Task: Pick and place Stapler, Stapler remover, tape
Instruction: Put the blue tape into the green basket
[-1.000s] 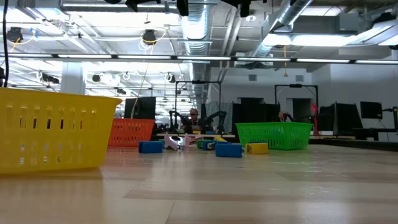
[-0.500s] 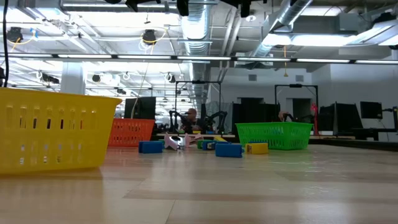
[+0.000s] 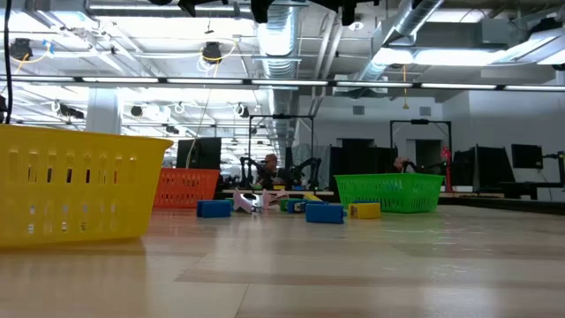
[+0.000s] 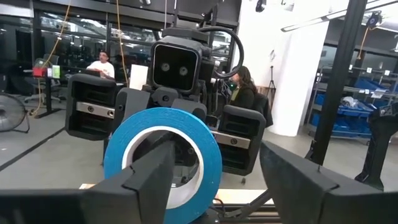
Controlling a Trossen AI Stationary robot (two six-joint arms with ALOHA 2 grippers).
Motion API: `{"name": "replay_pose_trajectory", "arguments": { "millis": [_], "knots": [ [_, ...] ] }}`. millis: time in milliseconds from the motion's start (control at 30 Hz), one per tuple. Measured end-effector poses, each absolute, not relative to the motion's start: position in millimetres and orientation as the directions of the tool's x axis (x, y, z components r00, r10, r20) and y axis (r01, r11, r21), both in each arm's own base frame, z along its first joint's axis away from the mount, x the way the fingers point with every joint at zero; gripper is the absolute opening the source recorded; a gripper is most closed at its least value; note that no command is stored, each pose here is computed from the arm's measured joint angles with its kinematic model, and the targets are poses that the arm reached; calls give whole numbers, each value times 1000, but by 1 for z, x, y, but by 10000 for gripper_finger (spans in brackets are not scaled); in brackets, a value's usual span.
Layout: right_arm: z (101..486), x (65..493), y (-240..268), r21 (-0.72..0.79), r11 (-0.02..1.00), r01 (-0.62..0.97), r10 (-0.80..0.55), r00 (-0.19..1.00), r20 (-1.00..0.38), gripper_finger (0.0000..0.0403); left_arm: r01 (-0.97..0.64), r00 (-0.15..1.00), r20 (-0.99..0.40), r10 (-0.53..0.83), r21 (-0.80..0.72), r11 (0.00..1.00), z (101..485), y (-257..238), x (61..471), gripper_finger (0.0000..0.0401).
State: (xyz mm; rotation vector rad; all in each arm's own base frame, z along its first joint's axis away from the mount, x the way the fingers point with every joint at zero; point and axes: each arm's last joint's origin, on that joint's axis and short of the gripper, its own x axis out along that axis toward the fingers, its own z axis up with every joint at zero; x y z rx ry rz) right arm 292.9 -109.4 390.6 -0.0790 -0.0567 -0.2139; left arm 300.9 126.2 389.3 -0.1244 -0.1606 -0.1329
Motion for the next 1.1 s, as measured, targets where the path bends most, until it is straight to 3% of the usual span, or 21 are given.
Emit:
{"name": "replay_pose_trajectory", "arguments": {
  "millis": [500,1100],
  "knots": [
    [386,292,-111,-115,969,217,-217,976,13,33,49,989,143,-31,-123,991,413,133,256,222],
    [345,281,-114,-79,978,192,-208,887,-412,33,15,988,151,3,-119,993,420,135,244,210]
  ]
}}
